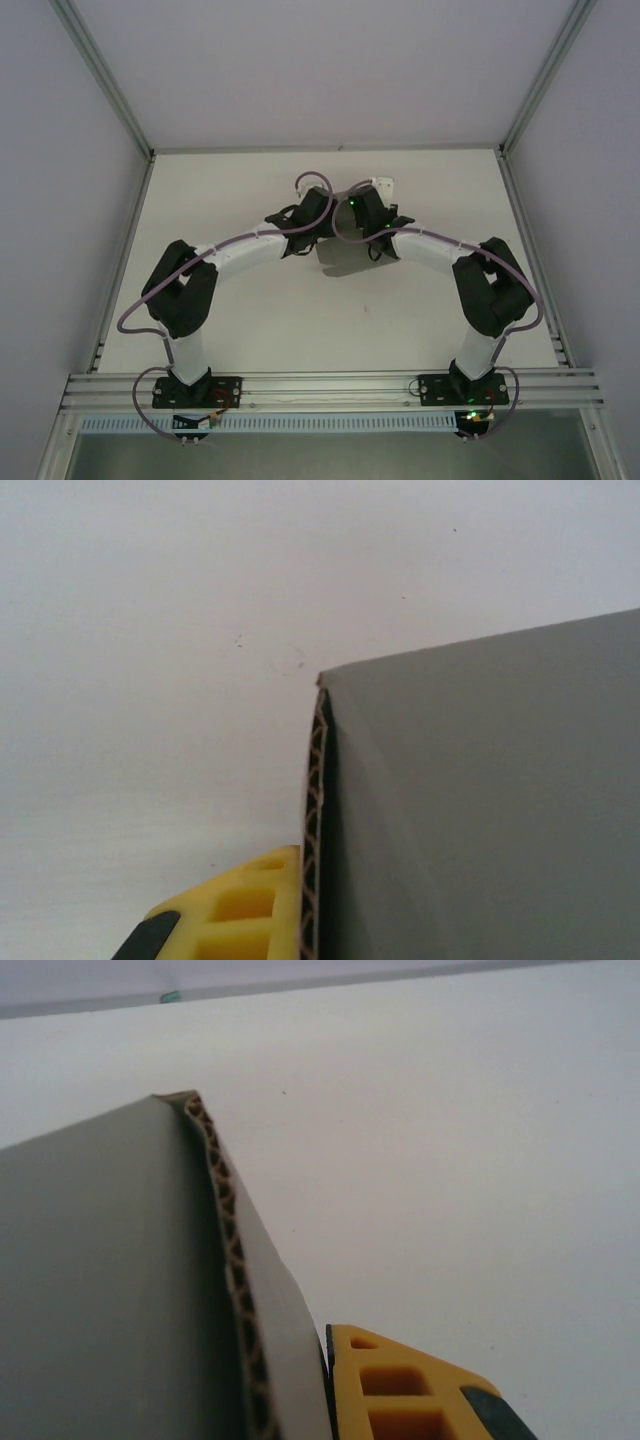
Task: Assemble paper box
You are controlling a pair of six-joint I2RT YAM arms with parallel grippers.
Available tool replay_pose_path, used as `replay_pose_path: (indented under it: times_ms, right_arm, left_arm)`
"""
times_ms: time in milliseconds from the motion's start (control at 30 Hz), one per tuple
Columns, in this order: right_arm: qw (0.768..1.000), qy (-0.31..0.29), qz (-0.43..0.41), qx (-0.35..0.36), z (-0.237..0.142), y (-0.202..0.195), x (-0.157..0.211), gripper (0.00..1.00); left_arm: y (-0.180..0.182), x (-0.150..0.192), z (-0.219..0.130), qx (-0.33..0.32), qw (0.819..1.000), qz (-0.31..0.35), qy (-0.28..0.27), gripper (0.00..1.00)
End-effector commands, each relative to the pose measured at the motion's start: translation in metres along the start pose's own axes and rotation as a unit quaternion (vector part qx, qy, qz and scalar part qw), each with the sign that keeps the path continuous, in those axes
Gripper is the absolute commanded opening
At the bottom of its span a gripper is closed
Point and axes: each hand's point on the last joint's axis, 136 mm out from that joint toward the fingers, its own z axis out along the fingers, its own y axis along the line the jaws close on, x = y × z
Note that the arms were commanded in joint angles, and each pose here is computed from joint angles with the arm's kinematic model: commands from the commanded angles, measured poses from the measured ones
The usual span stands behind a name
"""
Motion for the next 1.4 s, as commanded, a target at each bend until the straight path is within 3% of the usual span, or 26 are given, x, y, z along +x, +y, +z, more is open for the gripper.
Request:
replay_pose_path:
  times_ms: [0,100,167,233,300,367,400,433,467,533,600,733,767,833,933,1133,1300,1367]
  right_arm:
    - [0.976,-0.045,0.087,0.194,0.012,-0.095,-0.013,0.00]
    - [0.981,-0.049,0.079,0.168,0.013,-0.087,-0.017,0.01]
    - [0.990,-0.055,0.071,0.105,0.015,-0.070,-0.020,0.14]
    - [0.997,-0.057,0.053,0.009,0.012,-0.042,-0.020,0.33]
    - [0.993,-0.049,0.016,-0.105,0.000,-0.008,-0.017,0.45]
    - [0.974,-0.030,-0.027,-0.225,-0.022,0.027,-0.010,0.62]
    - [0.958,-0.021,-0.045,-0.282,-0.037,0.042,-0.005,0.73]
    - [0.941,-0.016,-0.062,-0.332,-0.054,0.053,-0.001,0.91]
    - [0.929,-0.008,-0.063,-0.365,-0.068,0.058,0.002,1.00]
    - [0.911,0.004,-0.059,-0.408,-0.094,0.061,0.004,1.00]
    - [0.917,0.009,-0.036,-0.397,-0.107,0.049,0.000,1.00]
    - [0.953,0.018,0.009,-0.302,-0.121,-0.001,-0.004,1.00]
    - [0.960,0.026,0.015,-0.279,-0.122,-0.012,-0.002,1.00]
    - [0.971,0.057,0.015,-0.232,-0.125,-0.034,0.008,1.00]
    - [0.976,0.101,0.007,-0.194,-0.128,-0.052,0.025,1.00]
    - [0.978,0.138,-0.003,-0.158,-0.128,-0.069,0.047,1.00]
    - [0.980,0.141,0.001,-0.138,-0.125,-0.081,0.052,1.00]
    - [0.980,0.143,0.005,-0.136,-0.125,-0.083,0.052,1.00]
  left_arm:
    - [0.072,0.009,-0.007,-0.157,0.987,-0.040,0.004,0.00]
    - [0.070,0.007,-0.006,-0.153,0.987,-0.037,0.004,0.00]
    - [0.061,0.005,-0.005,-0.131,0.991,-0.025,0.003,0.00]
    - [0.047,0.002,-0.004,-0.092,0.996,-0.003,0.004,0.00]
    - [0.037,0.002,-0.005,-0.063,0.998,0.012,0.011,0.00]
    - [0.021,-0.007,-0.006,-0.027,0.999,0.040,0.003,0.00]
    - [0.018,-0.010,-0.007,-0.020,0.998,0.056,0.003,0.00]
    - [0.014,-0.012,-0.008,-0.012,0.997,0.076,0.004,0.00]
    - [0.010,-0.013,-0.009,0.002,0.995,0.096,0.007,0.00]
    - [0.006,-0.015,-0.011,0.021,0.990,0.135,0.015,0.00]
    - [0.003,-0.010,-0.014,0.046,0.979,0.192,0.041,0.00]
    - [0.012,0.000,-0.025,0.062,0.935,0.338,0.090,0.00]
    - [0.012,0.009,-0.031,0.080,0.914,0.381,0.113,0.00]
    - [0.016,0.036,-0.050,0.131,0.855,0.472,0.169,0.00]
    - [0.028,0.062,-0.075,0.171,0.789,0.543,0.229,0.00]
    - [0.042,0.076,-0.089,0.148,0.742,0.574,0.313,0.00]
    - [0.048,0.093,-0.070,0.083,0.694,0.629,0.341,0.00]
    - [0.047,0.098,-0.062,0.067,0.685,0.635,0.350,0.00]
